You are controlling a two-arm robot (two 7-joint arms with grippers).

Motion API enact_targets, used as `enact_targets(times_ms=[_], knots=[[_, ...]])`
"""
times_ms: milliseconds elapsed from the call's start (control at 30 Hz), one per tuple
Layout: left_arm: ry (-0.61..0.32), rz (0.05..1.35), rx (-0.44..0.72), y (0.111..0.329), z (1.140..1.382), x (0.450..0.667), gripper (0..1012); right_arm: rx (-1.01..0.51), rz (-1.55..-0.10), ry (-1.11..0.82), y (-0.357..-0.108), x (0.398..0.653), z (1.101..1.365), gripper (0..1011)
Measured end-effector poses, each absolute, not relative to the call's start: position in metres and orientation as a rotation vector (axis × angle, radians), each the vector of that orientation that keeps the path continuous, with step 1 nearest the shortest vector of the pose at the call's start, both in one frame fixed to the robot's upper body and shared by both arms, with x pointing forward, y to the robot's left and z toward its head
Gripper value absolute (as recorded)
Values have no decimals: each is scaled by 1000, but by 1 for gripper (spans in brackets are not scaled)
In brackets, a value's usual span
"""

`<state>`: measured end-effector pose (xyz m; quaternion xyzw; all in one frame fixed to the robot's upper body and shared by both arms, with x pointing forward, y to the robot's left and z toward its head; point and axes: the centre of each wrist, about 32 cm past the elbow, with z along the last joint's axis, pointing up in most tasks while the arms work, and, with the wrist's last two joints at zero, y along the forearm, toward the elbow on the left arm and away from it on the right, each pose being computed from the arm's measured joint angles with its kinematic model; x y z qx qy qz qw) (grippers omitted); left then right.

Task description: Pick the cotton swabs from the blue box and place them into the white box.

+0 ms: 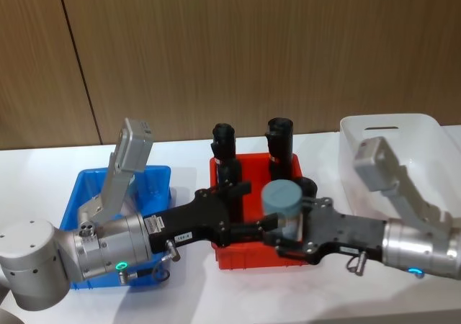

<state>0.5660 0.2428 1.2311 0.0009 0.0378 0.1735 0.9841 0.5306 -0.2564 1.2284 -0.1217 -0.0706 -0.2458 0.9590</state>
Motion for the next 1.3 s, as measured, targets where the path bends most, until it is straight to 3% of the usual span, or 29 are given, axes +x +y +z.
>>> enact_targets(times_ms=[700,1300], knots=[[76,350,2,243,1231,566,1004,-237,-760,-139,-315,517,1230,646],[76,350,2,243,1231,566,1004,-239,-1049,-97,-345,537,1220,646]])
